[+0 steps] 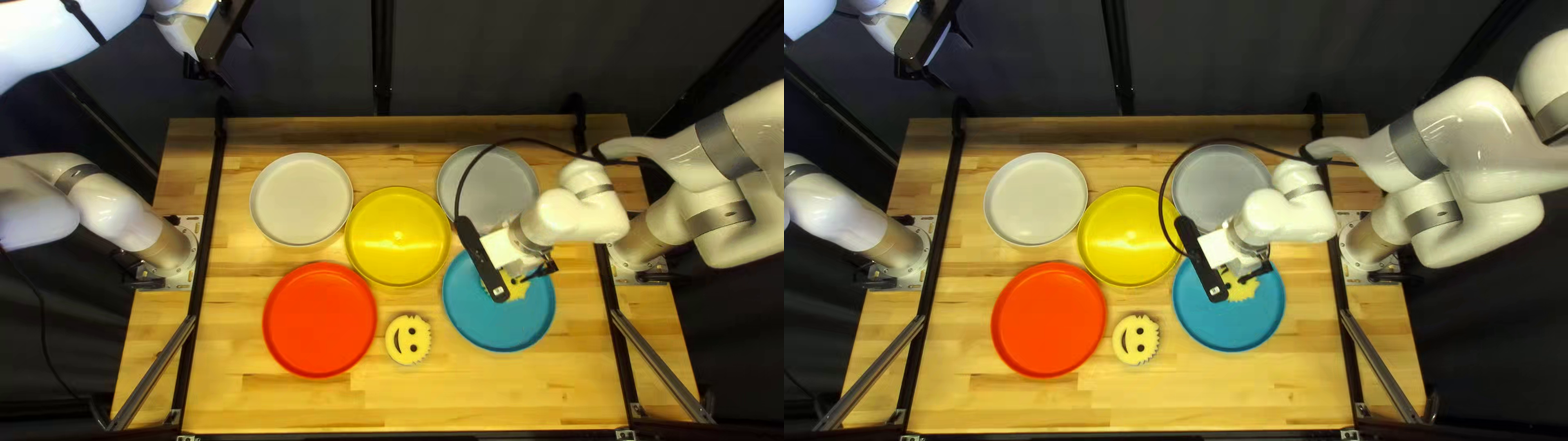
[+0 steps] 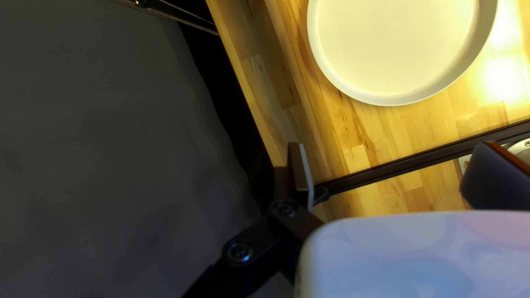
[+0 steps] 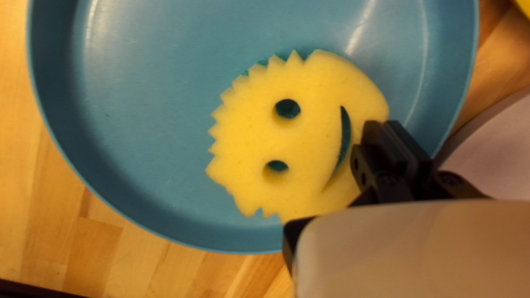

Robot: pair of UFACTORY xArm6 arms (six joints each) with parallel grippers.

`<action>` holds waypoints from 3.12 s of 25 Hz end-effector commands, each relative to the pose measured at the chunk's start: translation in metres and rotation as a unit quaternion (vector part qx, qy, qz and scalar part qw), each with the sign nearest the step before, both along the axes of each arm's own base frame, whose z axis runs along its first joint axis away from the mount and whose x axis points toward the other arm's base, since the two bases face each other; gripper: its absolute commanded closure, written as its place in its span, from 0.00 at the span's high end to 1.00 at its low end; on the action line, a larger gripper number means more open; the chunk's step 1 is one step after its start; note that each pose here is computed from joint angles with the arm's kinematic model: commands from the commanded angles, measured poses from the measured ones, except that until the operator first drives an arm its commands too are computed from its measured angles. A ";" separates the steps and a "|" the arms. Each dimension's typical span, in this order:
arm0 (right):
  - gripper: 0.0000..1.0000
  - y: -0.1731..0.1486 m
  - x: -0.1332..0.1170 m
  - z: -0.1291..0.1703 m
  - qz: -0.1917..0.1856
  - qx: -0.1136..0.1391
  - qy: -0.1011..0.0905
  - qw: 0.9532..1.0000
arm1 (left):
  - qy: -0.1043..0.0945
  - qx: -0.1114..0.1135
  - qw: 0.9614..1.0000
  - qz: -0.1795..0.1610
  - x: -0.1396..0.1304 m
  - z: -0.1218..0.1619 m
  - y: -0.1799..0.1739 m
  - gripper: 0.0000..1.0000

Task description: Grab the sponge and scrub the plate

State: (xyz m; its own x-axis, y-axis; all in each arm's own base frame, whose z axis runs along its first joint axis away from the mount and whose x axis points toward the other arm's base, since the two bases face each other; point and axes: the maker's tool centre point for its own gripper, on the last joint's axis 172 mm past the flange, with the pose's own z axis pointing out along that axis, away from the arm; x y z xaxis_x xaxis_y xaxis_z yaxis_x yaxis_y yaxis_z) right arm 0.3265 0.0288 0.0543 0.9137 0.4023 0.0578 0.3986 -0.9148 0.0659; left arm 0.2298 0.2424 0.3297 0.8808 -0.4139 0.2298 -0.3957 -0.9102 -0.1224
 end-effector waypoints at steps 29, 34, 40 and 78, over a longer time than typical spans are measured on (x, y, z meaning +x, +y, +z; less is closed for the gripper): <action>0.00 0.021 0.019 -0.005 -0.037 0.021 0.019 0.999 | 0.000 0.000 1.000 0.000 0.000 0.000 0.000 1.00; 0.00 -0.002 0.009 -0.005 -0.051 0.024 0.025 0.998 | 0.000 0.000 1.000 0.000 0.000 0.000 0.000 1.00; 0.00 0.030 0.013 -0.003 -0.048 0.020 0.023 0.998 | 0.000 0.000 1.000 0.000 0.000 0.000 0.000 1.00; 0.00 -0.027 0.046 0.053 -0.111 0.134 0.033 0.984 | 0.000 0.000 1.000 0.000 0.000 0.000 0.000 1.00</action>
State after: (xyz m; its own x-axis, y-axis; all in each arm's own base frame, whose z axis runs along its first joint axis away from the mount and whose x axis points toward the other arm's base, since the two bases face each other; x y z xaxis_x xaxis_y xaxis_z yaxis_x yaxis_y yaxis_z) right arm 0.3686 0.0106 0.1029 0.9828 0.1716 0.0676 0.1809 -0.9684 -0.1715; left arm 0.2298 0.2424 0.3297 0.8808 -0.4139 0.2299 -0.3957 -0.9102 -0.1223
